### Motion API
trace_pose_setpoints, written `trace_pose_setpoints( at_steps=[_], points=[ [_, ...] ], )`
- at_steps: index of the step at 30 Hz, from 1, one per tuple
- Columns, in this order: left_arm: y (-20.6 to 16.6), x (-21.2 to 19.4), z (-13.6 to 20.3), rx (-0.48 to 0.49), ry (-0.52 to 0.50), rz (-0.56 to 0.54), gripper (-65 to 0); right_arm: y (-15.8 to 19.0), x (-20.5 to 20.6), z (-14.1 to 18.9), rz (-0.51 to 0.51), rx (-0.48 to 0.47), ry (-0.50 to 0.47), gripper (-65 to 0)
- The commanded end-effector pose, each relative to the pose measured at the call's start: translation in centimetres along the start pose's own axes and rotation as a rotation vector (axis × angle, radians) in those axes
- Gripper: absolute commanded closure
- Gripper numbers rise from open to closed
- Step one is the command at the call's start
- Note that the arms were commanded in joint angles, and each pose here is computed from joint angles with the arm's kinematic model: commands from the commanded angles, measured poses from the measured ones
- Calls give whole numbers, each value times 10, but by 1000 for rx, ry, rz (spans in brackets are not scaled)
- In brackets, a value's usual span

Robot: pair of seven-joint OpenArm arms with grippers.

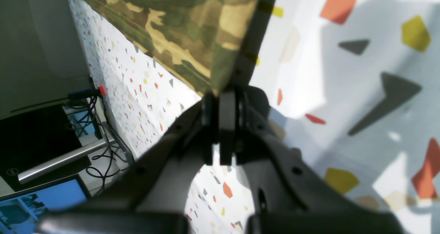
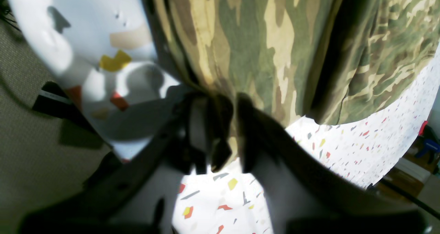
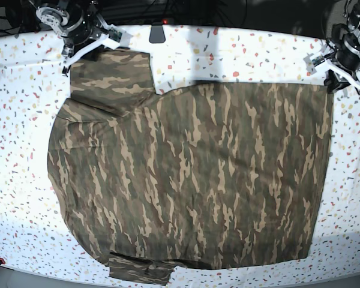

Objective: Fold the T-shirt properly
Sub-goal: 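Adjust the right gripper's grip on the sleeve and shoulder fabric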

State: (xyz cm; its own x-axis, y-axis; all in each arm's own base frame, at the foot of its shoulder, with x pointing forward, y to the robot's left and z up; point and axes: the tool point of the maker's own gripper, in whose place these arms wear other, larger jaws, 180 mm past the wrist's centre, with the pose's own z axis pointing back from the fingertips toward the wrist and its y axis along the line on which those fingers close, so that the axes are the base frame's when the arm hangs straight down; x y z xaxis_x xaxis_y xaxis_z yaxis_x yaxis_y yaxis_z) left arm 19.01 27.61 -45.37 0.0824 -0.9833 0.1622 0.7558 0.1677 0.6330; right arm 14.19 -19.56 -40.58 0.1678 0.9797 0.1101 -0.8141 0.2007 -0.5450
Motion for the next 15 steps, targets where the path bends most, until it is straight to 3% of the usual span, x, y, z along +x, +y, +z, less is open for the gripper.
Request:
trace_pose_setpoints(
  at_steps=[1,4,15],
  points=[
    [-8,-2,2,-46,2,-7,0,-6,1,2,5,-16,-7,-69],
    [-8,-2,2,-46,2,-7,0,-6,1,2,4,-17,-8,0],
    [-6,12,2,-41,-77,-7,0,-20,1,2,-42,-87,-10,0]
  ],
)
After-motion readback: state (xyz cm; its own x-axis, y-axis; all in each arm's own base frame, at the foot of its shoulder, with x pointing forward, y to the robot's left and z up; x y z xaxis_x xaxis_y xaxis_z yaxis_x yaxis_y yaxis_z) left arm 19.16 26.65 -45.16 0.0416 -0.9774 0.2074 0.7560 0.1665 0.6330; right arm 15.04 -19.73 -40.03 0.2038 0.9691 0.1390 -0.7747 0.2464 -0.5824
